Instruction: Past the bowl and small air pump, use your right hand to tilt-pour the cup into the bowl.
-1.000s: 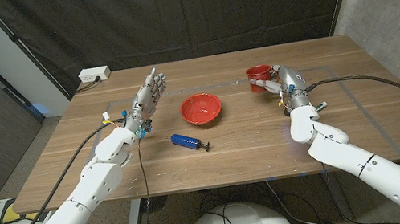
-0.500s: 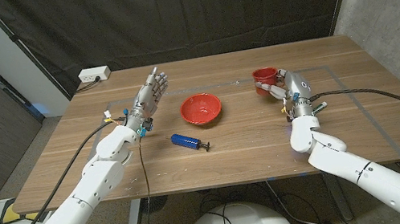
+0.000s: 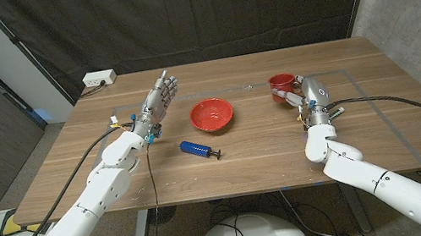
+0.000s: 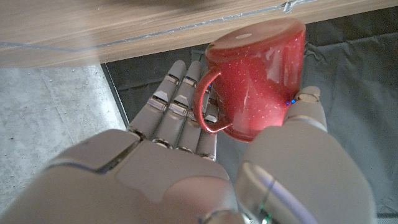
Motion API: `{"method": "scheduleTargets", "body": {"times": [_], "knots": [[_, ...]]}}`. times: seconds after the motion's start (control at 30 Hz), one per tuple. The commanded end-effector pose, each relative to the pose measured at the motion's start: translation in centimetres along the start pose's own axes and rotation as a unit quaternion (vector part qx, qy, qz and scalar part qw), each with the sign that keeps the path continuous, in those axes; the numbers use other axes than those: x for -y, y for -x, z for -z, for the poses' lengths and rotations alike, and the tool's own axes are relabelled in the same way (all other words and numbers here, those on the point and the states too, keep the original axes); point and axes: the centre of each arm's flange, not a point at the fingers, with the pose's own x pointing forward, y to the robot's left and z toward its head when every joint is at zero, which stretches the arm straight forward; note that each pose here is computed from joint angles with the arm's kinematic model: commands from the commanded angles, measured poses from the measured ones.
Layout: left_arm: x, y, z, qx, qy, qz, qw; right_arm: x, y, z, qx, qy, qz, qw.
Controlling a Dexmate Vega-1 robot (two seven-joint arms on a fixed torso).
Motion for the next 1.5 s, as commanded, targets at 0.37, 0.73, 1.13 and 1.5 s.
{"method": "scheduleTargets", "body": {"times": [0.37,0.73,1.13,1.5], "knots": [[0.3,0.0,-0.1,0.001,-0.001,-0.001,1.0,-1.0,-0.7,2.1,-0.025,0.025,-0.023,0.9991],[0.7,0.3,0.0,0.001,0.0,0.0,1.0,-1.1,-0.6,2.5,-0.028,0.038,-0.033,0.9983],[0.7,0.8,0.2,-0.003,0.0,-0.003,1.0,-0.9,-0.1,2.4,-0.03,0.046,-0.044,0.9975],[0.8,0.8,0.1,-0.004,-0.004,0.002,1.0,-0.7,0.6,3.0,-0.038,0.045,-0.053,0.9968]]}}
